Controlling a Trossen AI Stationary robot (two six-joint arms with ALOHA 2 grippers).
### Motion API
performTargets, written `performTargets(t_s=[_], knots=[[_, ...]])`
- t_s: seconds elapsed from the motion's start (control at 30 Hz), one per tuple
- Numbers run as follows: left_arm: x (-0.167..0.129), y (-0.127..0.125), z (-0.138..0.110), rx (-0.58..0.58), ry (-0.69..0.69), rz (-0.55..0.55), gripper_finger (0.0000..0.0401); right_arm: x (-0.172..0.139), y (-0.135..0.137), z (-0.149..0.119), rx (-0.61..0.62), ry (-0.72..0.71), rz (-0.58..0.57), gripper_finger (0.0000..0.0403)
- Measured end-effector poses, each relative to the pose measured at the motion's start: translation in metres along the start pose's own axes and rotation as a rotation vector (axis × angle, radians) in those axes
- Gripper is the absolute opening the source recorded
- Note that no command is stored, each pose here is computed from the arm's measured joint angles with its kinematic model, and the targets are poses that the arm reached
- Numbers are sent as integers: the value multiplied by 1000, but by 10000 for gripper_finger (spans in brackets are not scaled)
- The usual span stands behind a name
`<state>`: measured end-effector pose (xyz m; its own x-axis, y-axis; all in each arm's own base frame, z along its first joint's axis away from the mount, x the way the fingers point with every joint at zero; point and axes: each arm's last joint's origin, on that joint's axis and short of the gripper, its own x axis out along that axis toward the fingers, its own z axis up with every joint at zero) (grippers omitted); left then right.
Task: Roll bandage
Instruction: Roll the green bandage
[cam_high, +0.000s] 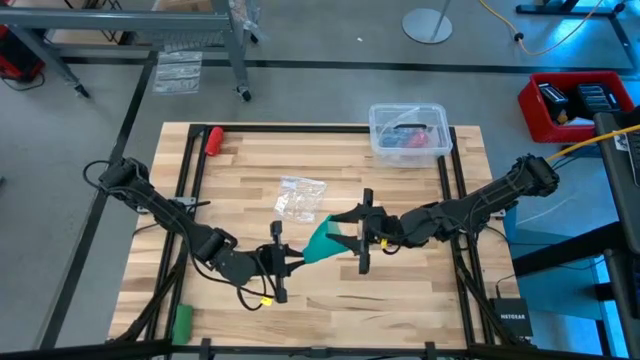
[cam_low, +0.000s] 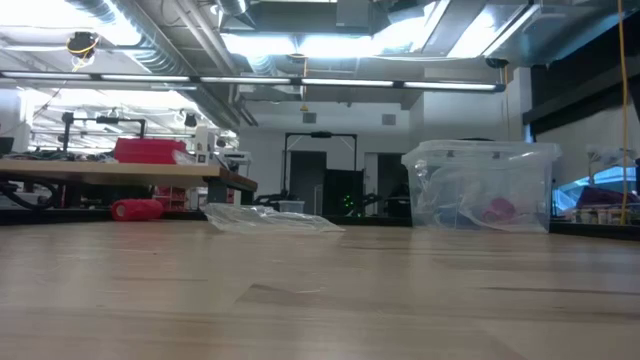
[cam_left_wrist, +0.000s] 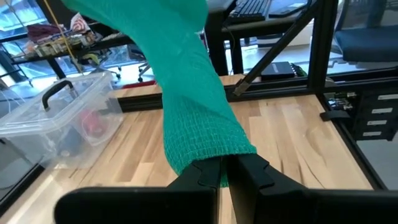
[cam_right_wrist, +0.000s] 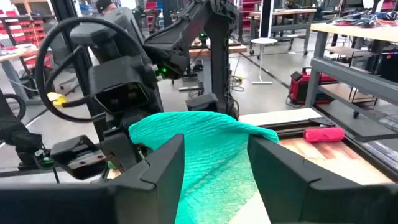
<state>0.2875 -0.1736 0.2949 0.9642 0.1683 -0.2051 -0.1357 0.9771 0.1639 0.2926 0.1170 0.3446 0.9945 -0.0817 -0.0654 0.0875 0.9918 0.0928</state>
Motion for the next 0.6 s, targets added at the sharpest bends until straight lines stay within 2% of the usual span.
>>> performTargets(t_s=[0.3,0.47,0.6], knots=[[0,0,0,10,2,-8,8,0,-2,-5,69,47,-36,184],[0,-1,0,6,3,-19,8,0,-3,-5,-33,44,-77,184],[0,-1,-1,-1,7,-40,7,-1,-5,-11,-91,101,-94,189]])
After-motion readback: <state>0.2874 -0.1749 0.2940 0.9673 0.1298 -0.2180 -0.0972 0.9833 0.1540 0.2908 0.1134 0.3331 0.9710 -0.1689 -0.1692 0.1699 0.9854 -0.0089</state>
